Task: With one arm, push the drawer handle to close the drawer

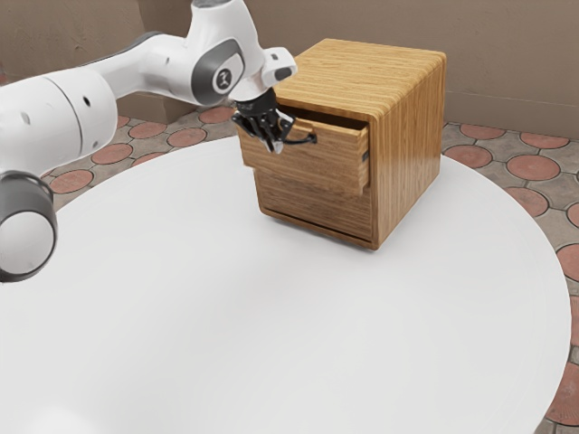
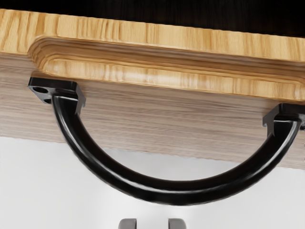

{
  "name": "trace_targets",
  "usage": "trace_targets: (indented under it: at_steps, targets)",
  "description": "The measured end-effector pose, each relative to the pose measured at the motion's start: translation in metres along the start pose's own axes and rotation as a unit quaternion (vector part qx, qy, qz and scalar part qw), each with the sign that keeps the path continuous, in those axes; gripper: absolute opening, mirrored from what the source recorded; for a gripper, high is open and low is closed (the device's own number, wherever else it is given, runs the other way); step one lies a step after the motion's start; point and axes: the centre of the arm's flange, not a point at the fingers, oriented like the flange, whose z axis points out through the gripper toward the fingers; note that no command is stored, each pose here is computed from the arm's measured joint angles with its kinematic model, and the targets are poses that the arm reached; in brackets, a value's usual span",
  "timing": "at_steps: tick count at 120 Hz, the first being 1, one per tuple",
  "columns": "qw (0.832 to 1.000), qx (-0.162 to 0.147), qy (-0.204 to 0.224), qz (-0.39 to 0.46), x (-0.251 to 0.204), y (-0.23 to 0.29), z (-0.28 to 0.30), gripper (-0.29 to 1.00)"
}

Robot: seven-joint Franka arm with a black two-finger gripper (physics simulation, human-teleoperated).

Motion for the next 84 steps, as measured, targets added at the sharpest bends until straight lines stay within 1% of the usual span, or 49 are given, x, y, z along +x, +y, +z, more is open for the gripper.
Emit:
trace_targets:
  at_steps: [48, 61, 65, 71, 79, 84]
  targets:
    - [0.997, -0.006, 0.070, 0.025, 0.027, 0.000, 0.019, 0.01]
    - [0.996, -0.008, 0.078, 0.032, 0.026, 0.002, 0.023, 0.02]
    - [0.997, -0.012, 0.066, 0.031, 0.013, 0.003, 0.020, 0.04]
    - [0.999, -0.013, 0.038, 0.026, -0.020, 0.004, 0.006, 0.09]
    - [1.000, -0.011, 0.013, 0.018, -0.067, 0.005, -0.039, 0.18]
    - [1.000, -0.010, 0.000, 0.009, -0.090, 0.005, -0.069, 0.25]
